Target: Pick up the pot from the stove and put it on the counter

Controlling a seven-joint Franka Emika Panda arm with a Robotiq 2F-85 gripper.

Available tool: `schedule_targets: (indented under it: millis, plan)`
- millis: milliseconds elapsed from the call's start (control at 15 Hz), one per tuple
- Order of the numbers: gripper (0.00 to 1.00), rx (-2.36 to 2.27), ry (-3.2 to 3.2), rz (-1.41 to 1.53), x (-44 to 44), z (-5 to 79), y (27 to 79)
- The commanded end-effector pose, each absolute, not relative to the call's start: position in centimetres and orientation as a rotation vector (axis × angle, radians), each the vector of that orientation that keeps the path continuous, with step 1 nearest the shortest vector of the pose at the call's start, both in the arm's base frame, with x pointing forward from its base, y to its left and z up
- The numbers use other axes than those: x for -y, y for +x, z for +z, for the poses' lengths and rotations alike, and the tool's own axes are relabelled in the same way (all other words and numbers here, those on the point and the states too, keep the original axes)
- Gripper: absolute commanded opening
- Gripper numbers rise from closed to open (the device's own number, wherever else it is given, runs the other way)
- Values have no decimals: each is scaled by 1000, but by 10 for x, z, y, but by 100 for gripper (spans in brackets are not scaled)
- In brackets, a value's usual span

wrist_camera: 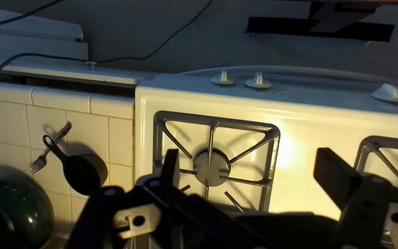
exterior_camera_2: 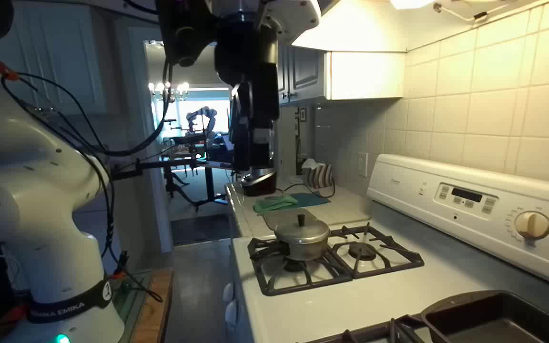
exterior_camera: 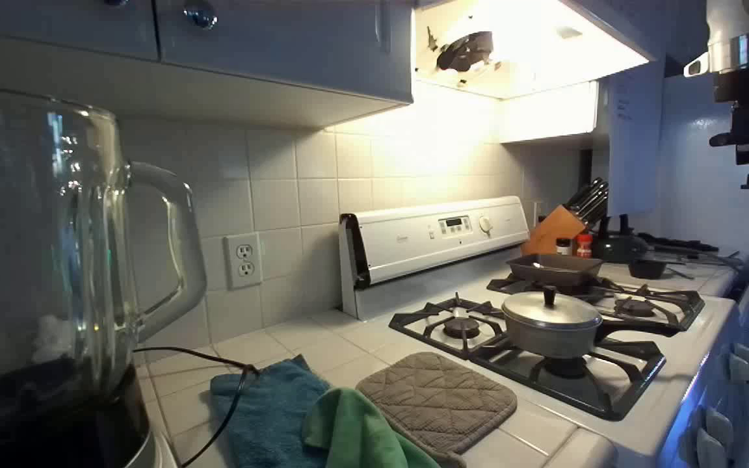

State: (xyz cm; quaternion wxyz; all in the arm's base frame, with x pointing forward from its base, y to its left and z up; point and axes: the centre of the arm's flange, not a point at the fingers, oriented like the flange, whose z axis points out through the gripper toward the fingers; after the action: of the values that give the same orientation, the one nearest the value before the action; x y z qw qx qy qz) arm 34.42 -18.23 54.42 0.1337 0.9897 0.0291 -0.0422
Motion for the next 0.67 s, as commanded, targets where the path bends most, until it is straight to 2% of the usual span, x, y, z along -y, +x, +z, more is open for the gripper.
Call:
schedule_targets:
  millis: [0, 600]
  plan:
    - [100, -84, 2870, -122, 182, 544, 344]
    - [100, -84, 2870, -122, 182, 544, 344]
